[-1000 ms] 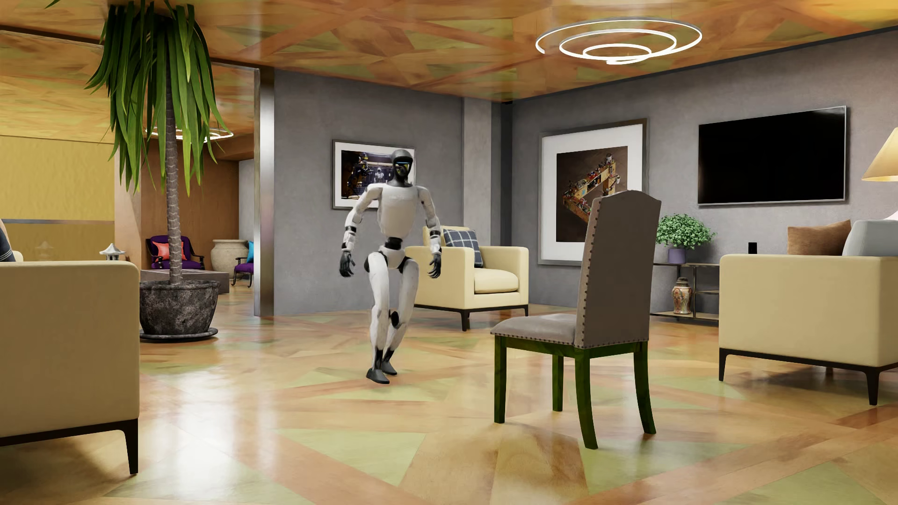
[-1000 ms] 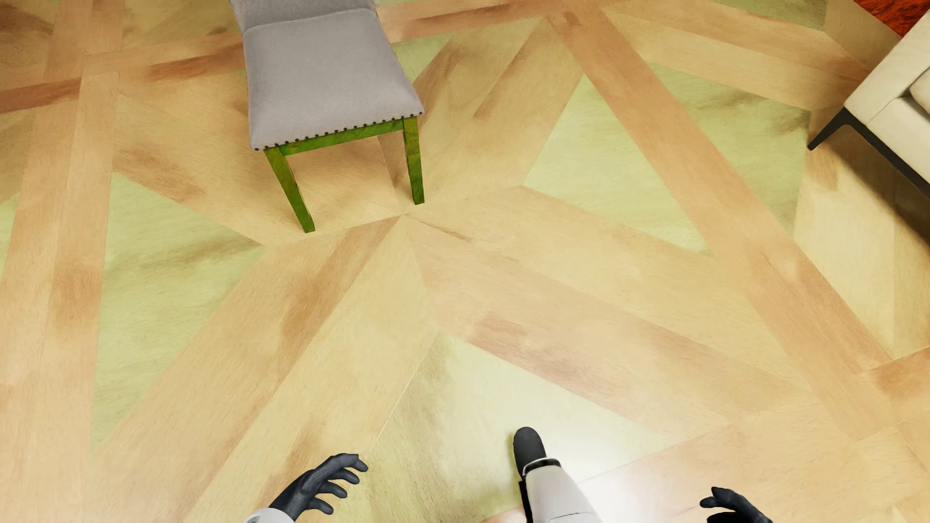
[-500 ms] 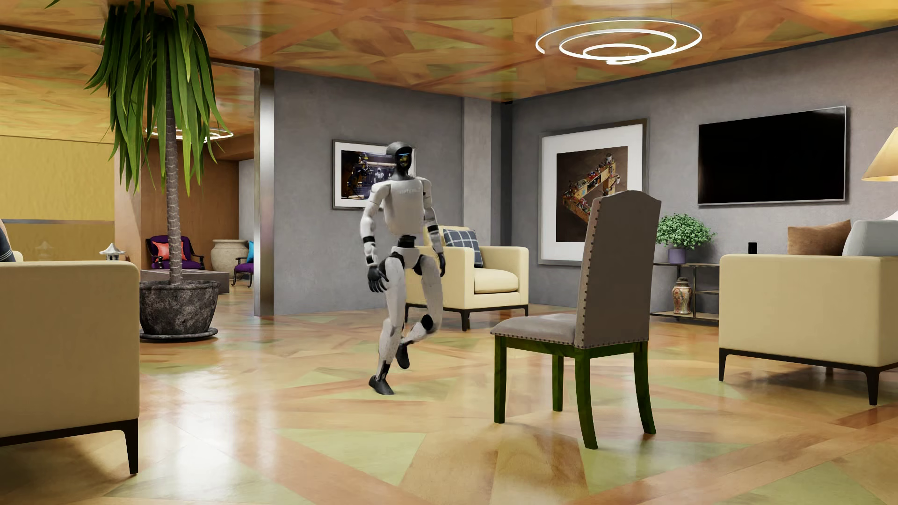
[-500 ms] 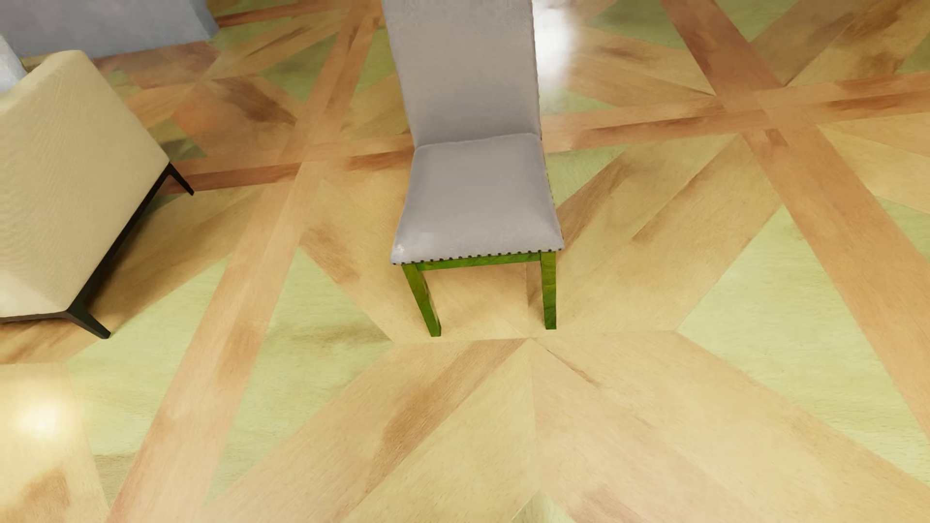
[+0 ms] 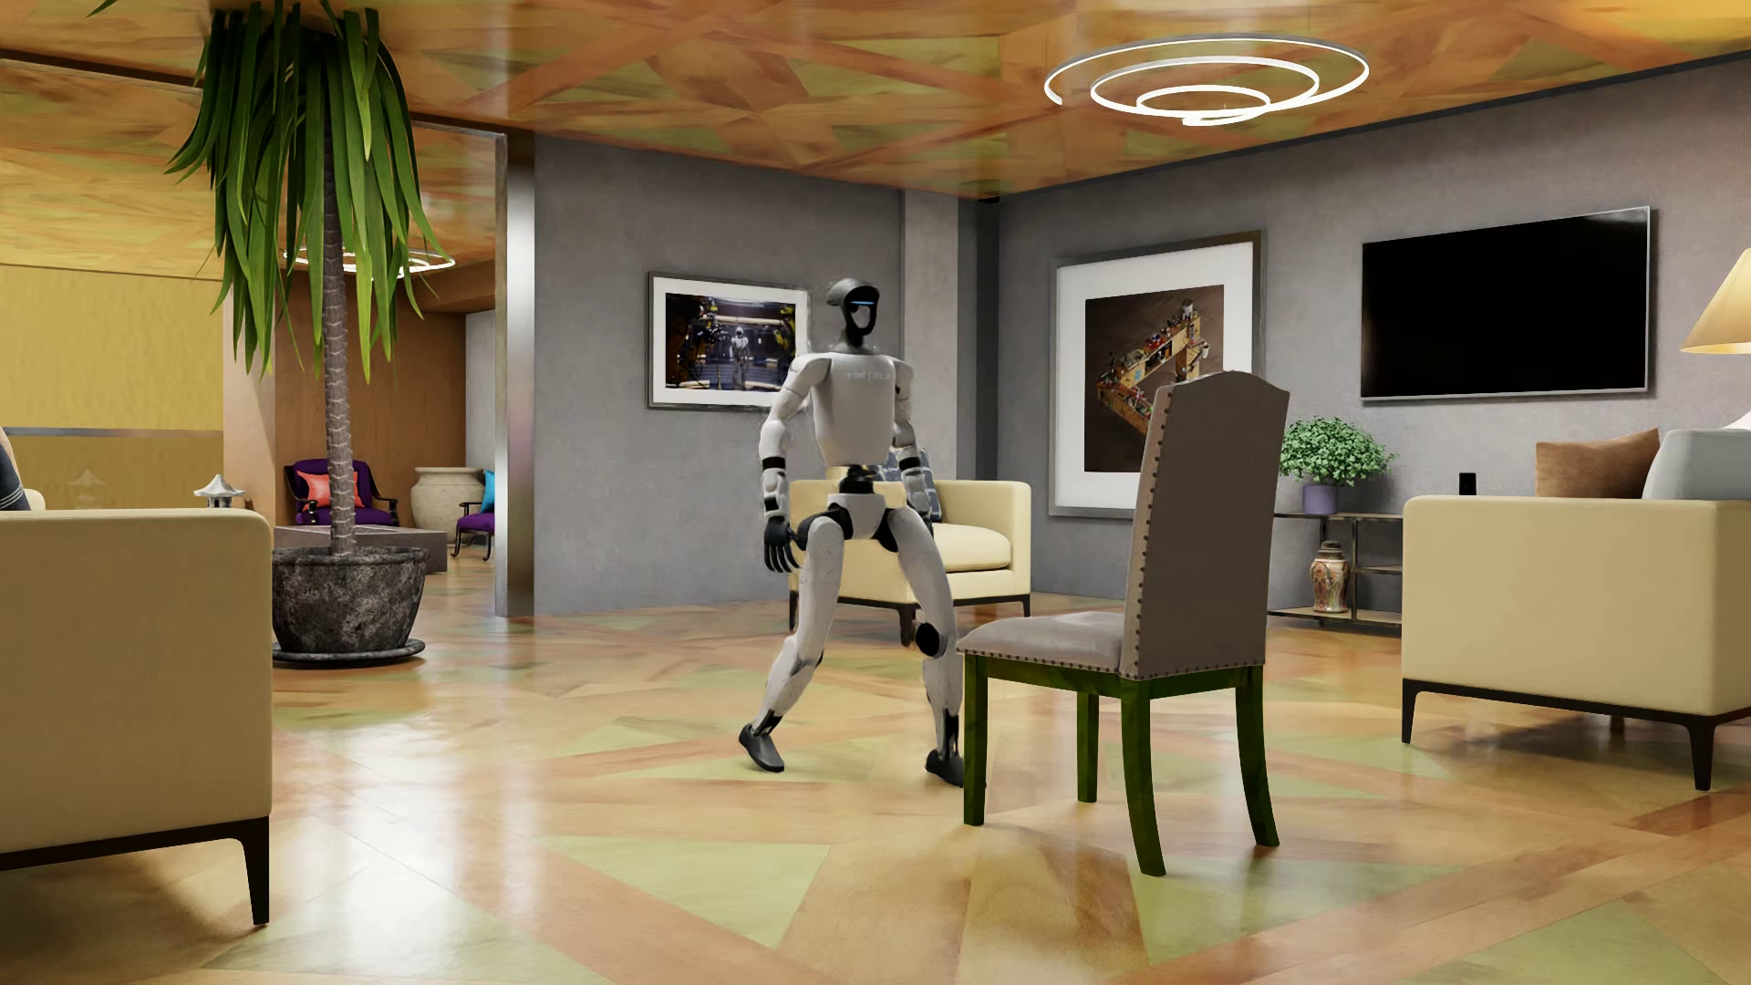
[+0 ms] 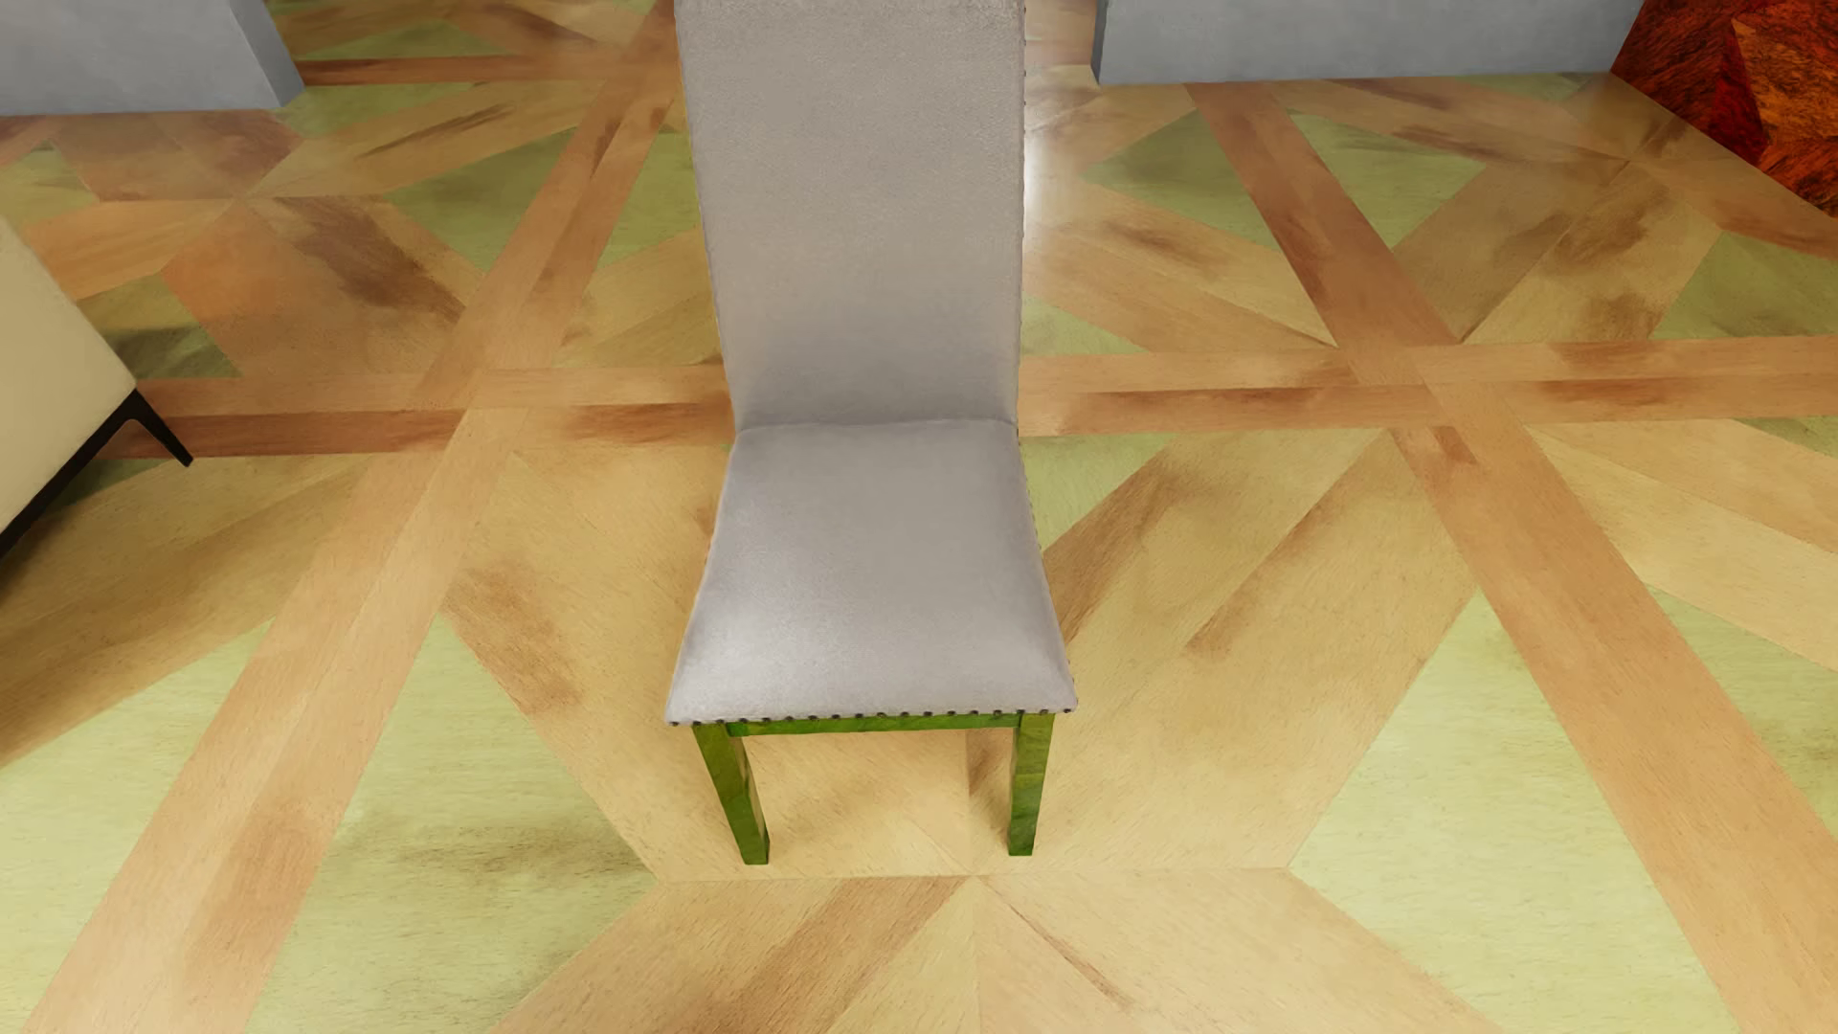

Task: Approach the chair

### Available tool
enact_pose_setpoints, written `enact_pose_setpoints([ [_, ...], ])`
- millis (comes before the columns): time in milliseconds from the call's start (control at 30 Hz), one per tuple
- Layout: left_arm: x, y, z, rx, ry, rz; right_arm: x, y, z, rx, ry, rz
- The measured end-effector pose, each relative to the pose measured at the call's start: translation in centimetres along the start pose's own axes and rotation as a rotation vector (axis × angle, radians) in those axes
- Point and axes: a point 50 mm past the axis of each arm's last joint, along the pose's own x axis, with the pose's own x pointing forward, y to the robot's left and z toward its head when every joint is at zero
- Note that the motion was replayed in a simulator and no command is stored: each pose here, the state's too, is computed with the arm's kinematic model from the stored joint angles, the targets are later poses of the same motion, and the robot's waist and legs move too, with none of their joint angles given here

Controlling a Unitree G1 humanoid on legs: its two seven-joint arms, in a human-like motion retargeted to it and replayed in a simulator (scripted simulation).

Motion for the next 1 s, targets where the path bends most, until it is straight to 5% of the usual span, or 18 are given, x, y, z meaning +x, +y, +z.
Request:
enact_pose_setpoints([
  [133, 0.2, 0.0, -1.1, 0.078, 0.059, -0.026, 0.3, 0.1, 1.7, 0.065, -0.054, -0.014],
  [333, 0.3, 7.8, 1.9, 0.106, -0.007, 0.170, 0.1, 0.3, 7.8, 0.050, -0.284, -0.003],
  [600, -1.6, 15.2, 10.9, 0.115, -0.293, 0.382, 0.4, 3.5, 3.5, -0.030, -0.113, 0.096],
  [767, 0.7, 9.7, 6.9, -0.049, -0.179, 0.262, 0.8, 4.1, 3.1, -0.112, -0.067, 0.128],
  [900, 1.5, 0.7, 0.8, 0.061, 0.059, -0.002, 0.9, 1.9, 7.0, -0.004, -0.208, 0.050],
  [1000, 0.6, -1.9, -2.6, 0.032, 0.172, -0.058, 0.8, 1.1, 9.0, 0.034, -0.279, 0.025],
])
